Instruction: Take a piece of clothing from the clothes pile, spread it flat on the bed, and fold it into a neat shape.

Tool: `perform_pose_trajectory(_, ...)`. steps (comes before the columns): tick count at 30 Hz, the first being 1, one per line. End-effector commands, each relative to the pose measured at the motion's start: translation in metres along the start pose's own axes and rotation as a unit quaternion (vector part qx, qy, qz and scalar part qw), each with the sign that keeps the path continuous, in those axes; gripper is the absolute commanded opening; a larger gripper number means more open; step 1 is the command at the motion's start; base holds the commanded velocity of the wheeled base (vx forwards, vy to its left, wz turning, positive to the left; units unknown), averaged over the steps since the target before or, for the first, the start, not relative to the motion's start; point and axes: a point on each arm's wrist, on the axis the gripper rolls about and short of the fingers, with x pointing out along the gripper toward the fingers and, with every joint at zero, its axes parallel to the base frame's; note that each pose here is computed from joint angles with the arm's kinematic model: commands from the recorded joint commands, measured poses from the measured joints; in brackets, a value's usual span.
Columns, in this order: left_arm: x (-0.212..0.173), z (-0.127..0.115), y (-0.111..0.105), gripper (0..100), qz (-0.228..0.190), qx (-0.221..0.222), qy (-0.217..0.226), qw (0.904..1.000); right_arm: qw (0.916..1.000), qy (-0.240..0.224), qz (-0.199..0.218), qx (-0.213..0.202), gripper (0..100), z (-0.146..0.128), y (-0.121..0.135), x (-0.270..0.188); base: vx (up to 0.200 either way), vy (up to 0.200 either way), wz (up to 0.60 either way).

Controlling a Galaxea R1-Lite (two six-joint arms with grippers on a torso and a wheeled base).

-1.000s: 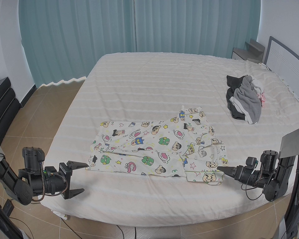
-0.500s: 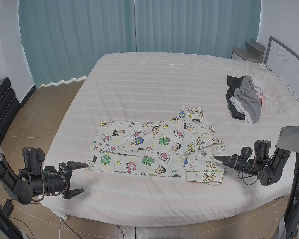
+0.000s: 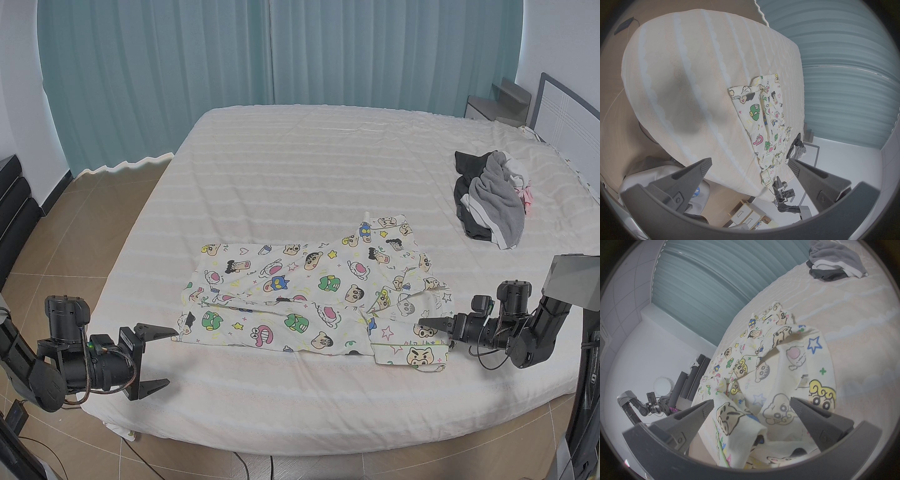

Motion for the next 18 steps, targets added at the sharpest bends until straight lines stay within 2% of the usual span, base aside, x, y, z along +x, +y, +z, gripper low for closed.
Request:
perform_pose_trajectory(1, 0.000, 0.000, 0.000, 100, 0.000, -0.001, 0.000, 1.0000, 0.9997, 0.017, 0.014, -0.004, 100, -0.008, 0.002, -0.003, 0.000, 0.000, 0.00)
perform_pose_trajectory(10, 0.000, 0.000, 0.000, 100, 0.000, 0.000, 0.002, 1.0000, 0.9989, 0.029, 0.032, -0.016, 100, -0.010, 0.011, 0.012, 0.000, 0.000, 0.00)
perform_pose_trajectory(11, 0.000, 0.000, 0.000, 100, 0.000, 0.001, 0.002, 1.0000, 0.9989, 0.032, 0.031, -0.014, 0, -0.010, 0.012, 0.012, 0.000, 0.000, 0.00)
perform_pose_trajectory(18, 0.000, 0.000, 0.000, 100, 0.000, 0.000, 0.002, 1.0000, 0.9988, 0.037, 0.029, -0.010, 0, -0.008, 0.011, 0.013, 0.000, 0.000, 0.00)
